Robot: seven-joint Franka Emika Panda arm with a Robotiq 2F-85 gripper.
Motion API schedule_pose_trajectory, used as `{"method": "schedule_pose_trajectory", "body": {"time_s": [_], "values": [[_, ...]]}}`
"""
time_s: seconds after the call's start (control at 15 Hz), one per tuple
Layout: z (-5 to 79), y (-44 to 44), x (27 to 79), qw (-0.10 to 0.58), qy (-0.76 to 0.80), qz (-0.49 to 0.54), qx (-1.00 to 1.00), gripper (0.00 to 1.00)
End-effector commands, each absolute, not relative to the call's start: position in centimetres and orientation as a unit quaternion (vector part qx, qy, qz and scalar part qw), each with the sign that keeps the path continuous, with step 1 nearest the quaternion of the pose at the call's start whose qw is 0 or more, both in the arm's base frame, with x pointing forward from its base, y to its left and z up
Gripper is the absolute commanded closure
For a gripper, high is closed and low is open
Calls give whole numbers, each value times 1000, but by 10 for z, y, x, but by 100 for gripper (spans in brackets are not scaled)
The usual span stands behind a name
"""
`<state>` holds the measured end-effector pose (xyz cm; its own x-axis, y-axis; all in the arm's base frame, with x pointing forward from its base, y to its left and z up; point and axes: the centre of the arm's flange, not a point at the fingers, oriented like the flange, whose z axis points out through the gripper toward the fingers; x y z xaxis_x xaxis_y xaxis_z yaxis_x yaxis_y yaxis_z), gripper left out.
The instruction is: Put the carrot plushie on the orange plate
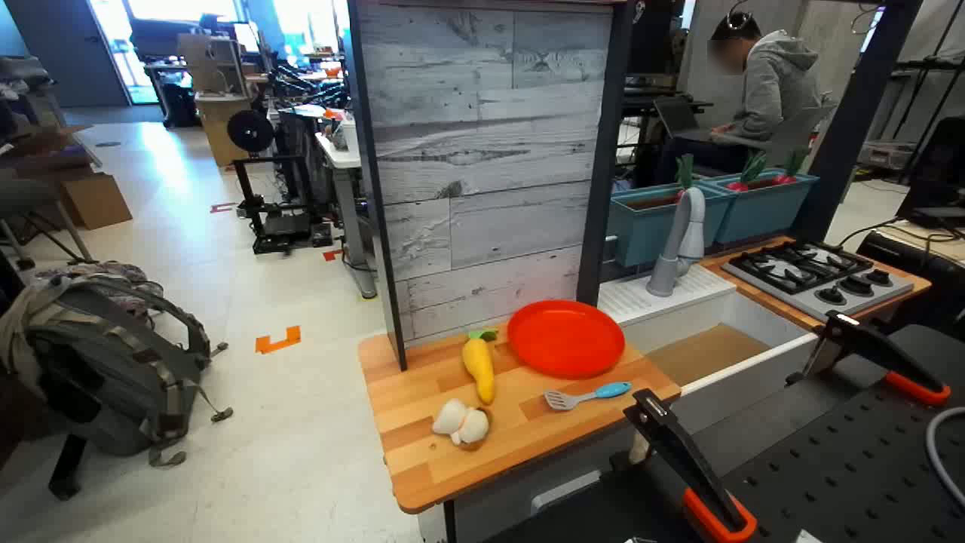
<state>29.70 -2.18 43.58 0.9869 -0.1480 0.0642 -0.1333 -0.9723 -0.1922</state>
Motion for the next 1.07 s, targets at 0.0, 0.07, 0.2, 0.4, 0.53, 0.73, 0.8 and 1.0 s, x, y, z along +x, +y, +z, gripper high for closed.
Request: {"method": "schedule_pose_trajectory", "body": {"time_s": [0.0, 0.07, 0.2, 0.4, 0.53, 0.73, 0.8, 1.0], "values": [[431, -21, 295, 94, 71, -33, -992, 0], [426, -21, 294, 94, 71, -27, -993, 0], [423, -21, 293, 94, 71, -23, -993, 0], [423, -21, 293, 94, 71, -23, -993, 0], [422, -18, 299, 97, 79, -25, -992, 0], [421, -6, 316, 101, 91, -32, -990, 0], [420, 0, 324, 103, 96, -34, -990, 0], [407, 22, 351, 102, 107, -39, -988, 0]]}}
